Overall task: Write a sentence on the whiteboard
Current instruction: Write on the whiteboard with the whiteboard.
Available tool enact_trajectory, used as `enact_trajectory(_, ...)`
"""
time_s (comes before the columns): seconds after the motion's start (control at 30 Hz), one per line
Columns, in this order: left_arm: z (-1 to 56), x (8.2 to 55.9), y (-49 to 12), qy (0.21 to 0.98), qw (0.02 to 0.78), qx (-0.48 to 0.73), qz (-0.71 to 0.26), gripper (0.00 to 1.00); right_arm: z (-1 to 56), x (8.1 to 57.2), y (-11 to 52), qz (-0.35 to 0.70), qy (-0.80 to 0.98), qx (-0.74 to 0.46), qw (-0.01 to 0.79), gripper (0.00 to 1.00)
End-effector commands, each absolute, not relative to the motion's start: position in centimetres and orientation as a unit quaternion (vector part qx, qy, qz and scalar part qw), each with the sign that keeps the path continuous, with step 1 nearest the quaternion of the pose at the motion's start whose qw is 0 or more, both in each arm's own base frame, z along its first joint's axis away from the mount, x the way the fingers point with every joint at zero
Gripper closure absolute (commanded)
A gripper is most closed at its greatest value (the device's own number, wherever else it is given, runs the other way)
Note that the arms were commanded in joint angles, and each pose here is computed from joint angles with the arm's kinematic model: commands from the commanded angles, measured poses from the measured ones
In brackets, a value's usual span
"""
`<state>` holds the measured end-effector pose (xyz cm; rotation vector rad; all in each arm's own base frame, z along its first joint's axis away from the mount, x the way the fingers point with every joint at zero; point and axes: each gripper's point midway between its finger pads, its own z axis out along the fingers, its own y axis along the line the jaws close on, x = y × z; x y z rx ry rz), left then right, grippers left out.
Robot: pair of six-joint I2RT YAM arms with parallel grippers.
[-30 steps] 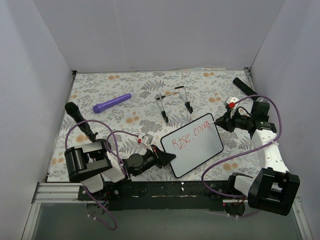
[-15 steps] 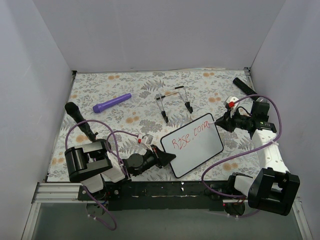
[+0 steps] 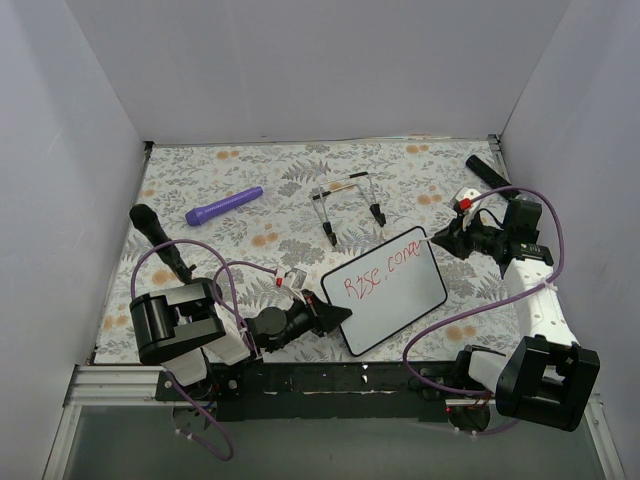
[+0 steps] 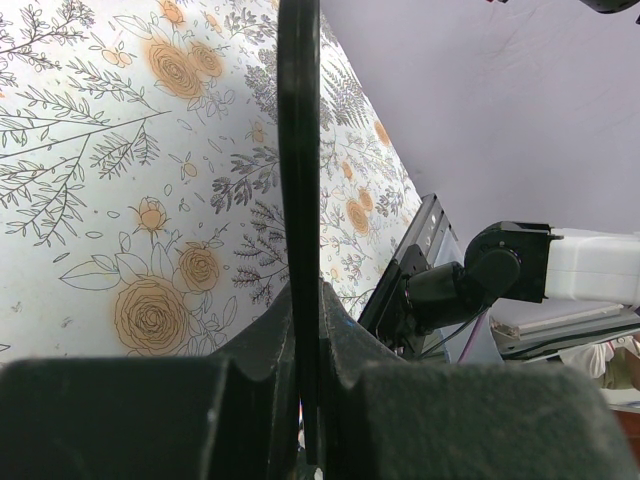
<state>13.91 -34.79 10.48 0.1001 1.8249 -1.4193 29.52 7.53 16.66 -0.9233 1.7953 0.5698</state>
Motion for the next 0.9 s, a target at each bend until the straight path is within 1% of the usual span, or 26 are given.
enact_trajectory(0.0,14.2,13.2,-35.2,0.659,0.434,0.066,-0.610,1.00,18.6,30.8,7.5,0.223,0.723,-0.389,0.525,0.99)
enact_trajectory(0.53,14.3,13.3,-35.2,0.659,0.434,0.066,-0.611,1.00,18.6,30.6,7.7,0.230,0.720,-0.390,0.526,0.99)
enact_trajectory(0.87,14.3,13.3,-35.2,0.659,0.434,0.065,-0.611,1.00,17.4,29.8,7.8,0.237,0.728,-0.397,0.506,0.99)
